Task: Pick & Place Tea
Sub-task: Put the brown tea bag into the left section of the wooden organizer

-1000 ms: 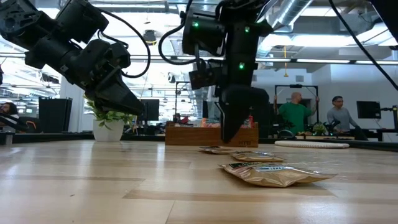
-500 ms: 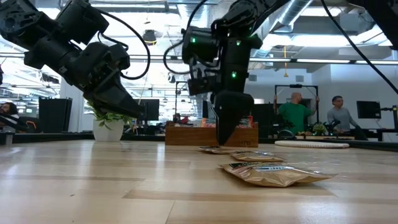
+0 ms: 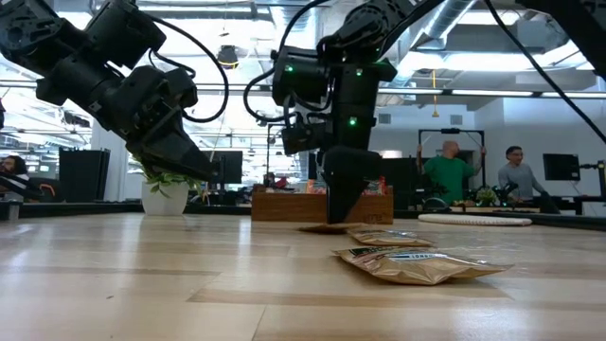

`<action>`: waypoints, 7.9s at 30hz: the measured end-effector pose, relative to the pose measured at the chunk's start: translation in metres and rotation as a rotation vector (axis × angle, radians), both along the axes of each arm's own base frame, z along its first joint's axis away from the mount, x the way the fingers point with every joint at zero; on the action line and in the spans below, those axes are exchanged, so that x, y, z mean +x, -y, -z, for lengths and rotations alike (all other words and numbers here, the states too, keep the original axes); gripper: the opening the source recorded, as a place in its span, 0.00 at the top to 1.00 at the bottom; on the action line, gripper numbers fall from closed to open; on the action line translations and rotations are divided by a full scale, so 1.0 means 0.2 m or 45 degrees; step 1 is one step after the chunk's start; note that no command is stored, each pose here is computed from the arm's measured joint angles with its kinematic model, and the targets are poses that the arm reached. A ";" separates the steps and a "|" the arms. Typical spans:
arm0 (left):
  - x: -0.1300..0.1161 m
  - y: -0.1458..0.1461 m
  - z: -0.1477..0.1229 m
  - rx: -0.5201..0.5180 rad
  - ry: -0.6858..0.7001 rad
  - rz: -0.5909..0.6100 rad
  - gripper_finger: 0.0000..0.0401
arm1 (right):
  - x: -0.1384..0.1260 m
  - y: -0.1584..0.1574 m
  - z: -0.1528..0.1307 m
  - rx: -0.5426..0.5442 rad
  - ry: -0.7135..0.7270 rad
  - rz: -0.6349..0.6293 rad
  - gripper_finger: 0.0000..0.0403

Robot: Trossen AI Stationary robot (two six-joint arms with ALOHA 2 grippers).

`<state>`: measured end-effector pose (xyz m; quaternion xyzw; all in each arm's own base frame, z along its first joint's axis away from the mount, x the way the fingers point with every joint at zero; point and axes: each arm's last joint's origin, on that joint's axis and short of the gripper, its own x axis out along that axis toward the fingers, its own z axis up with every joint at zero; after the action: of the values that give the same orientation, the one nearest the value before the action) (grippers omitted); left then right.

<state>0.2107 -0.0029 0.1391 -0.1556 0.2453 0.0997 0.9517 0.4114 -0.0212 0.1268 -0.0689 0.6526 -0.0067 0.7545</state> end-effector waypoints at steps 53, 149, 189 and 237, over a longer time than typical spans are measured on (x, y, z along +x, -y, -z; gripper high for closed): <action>0.00 0.00 0.00 -0.003 -0.002 -0.001 0.64 | 0.05 0.02 -0.14 -0.015 -0.017 0.049 0.71; 0.30 0.00 -0.13 -0.153 0.339 -0.105 0.70 | -0.03 -0.49 -0.43 -0.424 0.523 -0.096 1.00; 0.30 0.00 -0.13 0.081 0.317 -0.103 1.00 | -0.07 -0.45 -0.41 -0.456 0.397 -0.117 0.80; 0.36 -0.85 0.05 0.569 0.548 -0.362 1.00 | -0.37 -0.61 -0.40 -0.798 0.040 0.176 0.78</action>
<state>0.2824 0.1665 0.1291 0.0064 -0.0133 0.2477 0.9687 0.3365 0.1010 0.2064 -0.2535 0.6101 -0.2598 0.7043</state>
